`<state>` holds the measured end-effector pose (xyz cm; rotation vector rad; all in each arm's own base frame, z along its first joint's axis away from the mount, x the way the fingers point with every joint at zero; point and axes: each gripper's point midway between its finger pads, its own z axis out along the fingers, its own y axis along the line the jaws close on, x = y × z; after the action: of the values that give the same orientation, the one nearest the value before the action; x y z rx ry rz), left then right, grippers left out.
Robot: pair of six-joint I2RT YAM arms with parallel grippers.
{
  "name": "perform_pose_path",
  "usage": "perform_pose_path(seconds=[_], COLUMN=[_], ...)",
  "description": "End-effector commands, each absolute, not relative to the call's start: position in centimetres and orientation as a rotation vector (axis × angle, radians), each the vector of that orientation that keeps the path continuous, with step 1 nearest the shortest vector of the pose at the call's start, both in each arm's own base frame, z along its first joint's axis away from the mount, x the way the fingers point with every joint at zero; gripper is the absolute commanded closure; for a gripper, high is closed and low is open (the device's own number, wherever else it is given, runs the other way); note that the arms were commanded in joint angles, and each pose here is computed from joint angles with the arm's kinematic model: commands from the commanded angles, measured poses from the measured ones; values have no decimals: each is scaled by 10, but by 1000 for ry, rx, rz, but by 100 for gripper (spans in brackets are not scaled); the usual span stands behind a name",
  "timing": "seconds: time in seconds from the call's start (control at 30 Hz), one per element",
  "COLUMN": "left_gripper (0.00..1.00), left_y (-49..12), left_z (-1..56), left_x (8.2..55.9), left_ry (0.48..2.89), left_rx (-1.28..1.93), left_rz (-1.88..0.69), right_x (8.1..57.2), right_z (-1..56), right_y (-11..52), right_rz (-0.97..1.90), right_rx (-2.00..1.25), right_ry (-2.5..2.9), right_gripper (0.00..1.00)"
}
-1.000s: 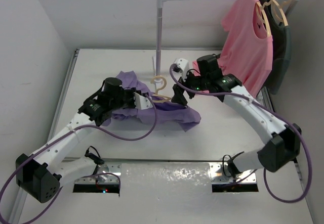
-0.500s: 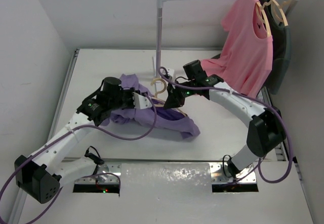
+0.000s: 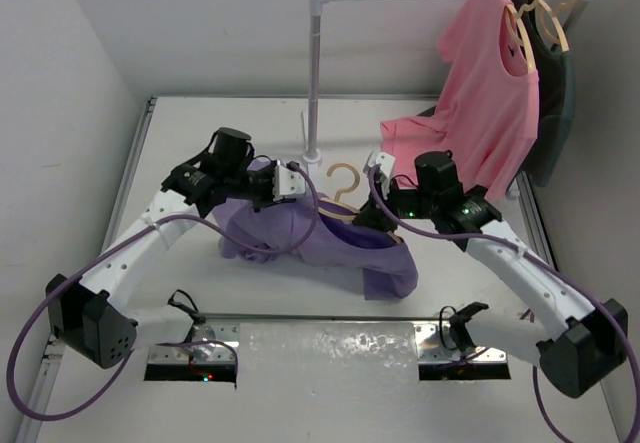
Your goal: Place the t-shirt on the hanger
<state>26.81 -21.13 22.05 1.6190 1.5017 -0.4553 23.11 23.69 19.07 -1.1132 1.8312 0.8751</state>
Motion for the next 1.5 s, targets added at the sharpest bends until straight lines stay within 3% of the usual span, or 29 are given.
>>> perform_pose_path(seconds=[0.0,0.1,0.23,0.47,0.57,0.6,0.73,0.83,0.87,0.9,1.0,1.1,1.17,1.2,1.23,1.47], left_gripper=[97,95,71,69,64,54,35,30,26,15,7,25,50,89,100,100], left_y=[-186,-187,-191,-174,-173,-175,-185,-187,-190,-191,-187,-194,-199,-200,-198,-160], left_z=[226,231,234,208,211,213,212,189,185,182,175,174,178,179,178,158], left_x=[278,281,272,267,274,275,289,292,291,292,310,315,317,319,321,329], left_ry=[1651,1649,1635,1736,1735,1723,1706,1745,1745,1754,1768,1691,1666,1676,1687,1770], left_rx=[1513,1502,1535,1582,1562,1559,1522,1561,1562,1557,1502,1539,1524,1509,1494,1429], left_rz=[-425,-434,-487,-498,-488,-492,-517,-569,-613,-640,-681,-694,-722,-727,-719,-668], right_x=[239,234,228,230,232,231,223,222,221,221,221,217,216,215,214,211], right_z=[175,177,182,205,210,215,241,260,265,267,270,273,274,273,273,276], right_y=[194,182,177,162,152,154,167,166,165,164,166,169,168,167,166,150], right_rz=[647,587,573,459,398,404,495,483,471,466,476,502,501,497,494,402], right_rx=[-998,-991,-981,-958,-960,-972,-1013,-1023,-1030,-1032,-1040,-1050,-1054,-1056,-1058,-1059], right_ry=[1981,1992,1976,1948,1965,1956,1865,1836,1831,1830,1823,1808,1805,1810,1815,1856], right_gripper=[100,100,100,100,100,100,100,100,100,100,100,100,100,100,100,100])
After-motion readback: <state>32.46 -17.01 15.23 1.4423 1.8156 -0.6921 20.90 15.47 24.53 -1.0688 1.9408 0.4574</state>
